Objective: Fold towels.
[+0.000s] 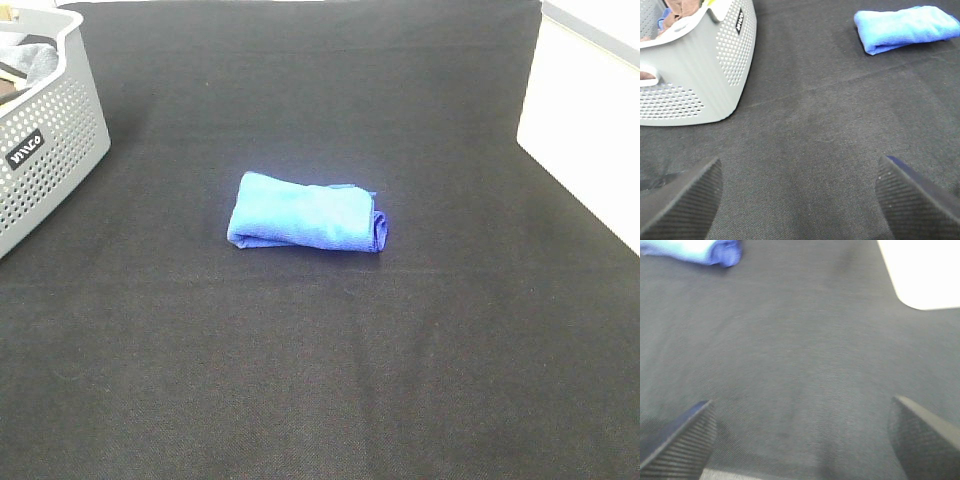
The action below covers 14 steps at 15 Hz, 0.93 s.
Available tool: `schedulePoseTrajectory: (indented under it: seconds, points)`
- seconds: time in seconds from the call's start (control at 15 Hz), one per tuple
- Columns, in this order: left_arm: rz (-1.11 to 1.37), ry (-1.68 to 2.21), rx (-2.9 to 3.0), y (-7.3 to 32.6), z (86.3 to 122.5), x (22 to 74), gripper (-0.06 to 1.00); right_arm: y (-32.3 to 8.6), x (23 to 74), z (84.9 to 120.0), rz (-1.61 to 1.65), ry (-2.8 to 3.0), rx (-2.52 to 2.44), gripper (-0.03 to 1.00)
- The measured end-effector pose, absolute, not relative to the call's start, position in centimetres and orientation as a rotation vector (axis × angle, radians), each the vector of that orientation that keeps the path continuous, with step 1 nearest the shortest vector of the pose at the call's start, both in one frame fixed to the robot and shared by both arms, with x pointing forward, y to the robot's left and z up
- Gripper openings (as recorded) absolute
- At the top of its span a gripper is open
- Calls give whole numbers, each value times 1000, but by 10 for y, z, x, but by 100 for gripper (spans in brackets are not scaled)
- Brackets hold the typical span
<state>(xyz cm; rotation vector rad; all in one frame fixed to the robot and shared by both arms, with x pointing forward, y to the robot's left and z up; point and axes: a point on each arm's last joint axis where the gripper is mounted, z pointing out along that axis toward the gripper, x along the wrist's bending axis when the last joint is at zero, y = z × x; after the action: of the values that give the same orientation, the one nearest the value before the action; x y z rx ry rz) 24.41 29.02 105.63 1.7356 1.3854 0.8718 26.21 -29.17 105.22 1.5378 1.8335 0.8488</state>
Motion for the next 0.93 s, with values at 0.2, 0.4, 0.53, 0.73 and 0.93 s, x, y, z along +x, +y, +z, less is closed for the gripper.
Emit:
schedulePoseTrajectory:
  seconds: [0.2, 0.4, 0.53, 0.73, 0.93]
  points:
    - [872, 1385, 1736, 290, 1056, 244, 80, -292, 248, 1054, 908, 1759, 1482, 87]
    - [916, 1346, 1695, 290, 1056, 235, 80, -292, 232, 1054, 971, 1687, 1414, 87]
    - [923, 1337, 1686, 290, 1056, 232, 80, -293, 231, 1054, 976, 1682, 1409, 87]
    - [922, 1336, 1686, 290, 1056, 232, 80, -292, 231, 1054, 983, 1684, 1410, 87]
    - [923, 1336, 1685, 290, 1056, 232, 80, -292, 231, 1054, 983, 1684, 1410, 87]
